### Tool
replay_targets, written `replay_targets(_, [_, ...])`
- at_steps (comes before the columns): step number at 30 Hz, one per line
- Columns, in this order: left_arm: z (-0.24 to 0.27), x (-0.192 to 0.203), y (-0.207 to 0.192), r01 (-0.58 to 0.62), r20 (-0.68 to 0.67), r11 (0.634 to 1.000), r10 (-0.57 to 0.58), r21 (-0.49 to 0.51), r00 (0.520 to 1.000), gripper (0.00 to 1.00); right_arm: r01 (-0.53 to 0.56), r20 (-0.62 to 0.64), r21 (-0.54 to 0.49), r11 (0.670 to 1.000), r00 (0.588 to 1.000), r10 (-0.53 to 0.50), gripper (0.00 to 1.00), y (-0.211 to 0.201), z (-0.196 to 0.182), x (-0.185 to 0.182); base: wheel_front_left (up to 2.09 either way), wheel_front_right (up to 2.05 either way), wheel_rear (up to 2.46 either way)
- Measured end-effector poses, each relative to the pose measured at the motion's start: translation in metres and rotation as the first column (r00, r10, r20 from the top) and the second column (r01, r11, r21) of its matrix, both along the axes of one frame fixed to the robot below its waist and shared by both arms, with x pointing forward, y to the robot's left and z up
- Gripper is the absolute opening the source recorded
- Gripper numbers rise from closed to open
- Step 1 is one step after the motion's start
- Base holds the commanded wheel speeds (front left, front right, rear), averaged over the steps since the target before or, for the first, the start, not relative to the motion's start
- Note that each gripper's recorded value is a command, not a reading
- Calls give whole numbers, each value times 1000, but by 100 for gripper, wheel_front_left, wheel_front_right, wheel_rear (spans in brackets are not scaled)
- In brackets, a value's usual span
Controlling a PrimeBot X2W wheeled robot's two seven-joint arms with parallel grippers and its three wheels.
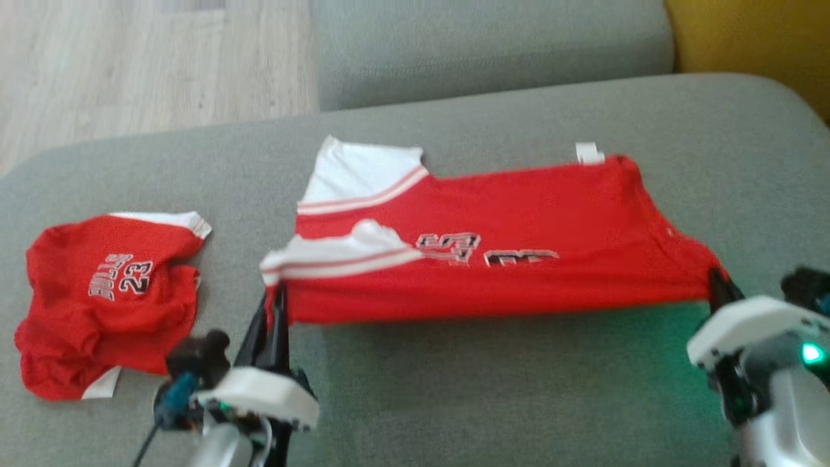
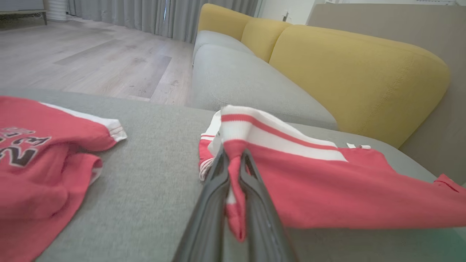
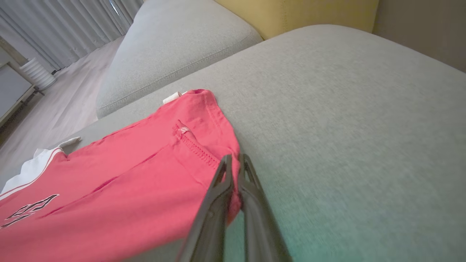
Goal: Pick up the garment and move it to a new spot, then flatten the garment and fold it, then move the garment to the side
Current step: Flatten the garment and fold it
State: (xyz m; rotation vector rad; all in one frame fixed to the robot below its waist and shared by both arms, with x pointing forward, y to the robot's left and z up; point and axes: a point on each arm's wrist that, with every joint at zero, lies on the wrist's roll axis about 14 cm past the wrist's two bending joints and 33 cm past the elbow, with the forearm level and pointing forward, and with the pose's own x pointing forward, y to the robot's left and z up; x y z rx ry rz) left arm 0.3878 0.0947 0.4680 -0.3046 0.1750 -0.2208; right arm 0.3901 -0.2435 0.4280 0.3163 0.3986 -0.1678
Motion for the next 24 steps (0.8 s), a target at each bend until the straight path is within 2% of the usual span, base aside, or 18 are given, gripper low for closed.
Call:
replay_targets(7, [-10,-30,-11,36,-59,999,-37,-5,998,0,31,-41,7,1000,999,-30,0,-14,-4,-38,0,0,0])
replay_targets(13, [-14,-35,-15,48,-82,999,-49,-8,995,0,29,-51,24,999,998,-28,0,-14,-3,-47,0,0,0])
replay_targets(14, [-14,-35,-15,48,-84,999,-48,-7,995,0,29,-51,27,999,998,-27,13,-13,-3,-48,0,0,0])
replay_targets(15, [-15,-35,-15,47,-86,999,-47,-6,995,0,31,-45,26,999,999,-30,78,-14,-1,-47,0,0,0])
replay_targets(16, [-16,-35,-16,47,-88,999,-48,-5,995,0,33,-39,23,999,999,-32,100,-15,0,-47,0,0,0])
replay_targets(17, [-17,-35,-16,49,-91,999,-49,-5,995,29,34,-30,20,999,999,-34,100,-15,2,-46,0,0,0])
replay_targets(18, [-18,-35,-16,49,-94,999,-49,-4,994,98,37,-17,16,999,999,-37,100,-16,5,-45,0,0,0])
replay_targets(24, [-21,-26,-10,11,-86,1000,-12,-8,996,100,68,95,-36,997,993,-64,100,-25,24,-33,0,0,0])
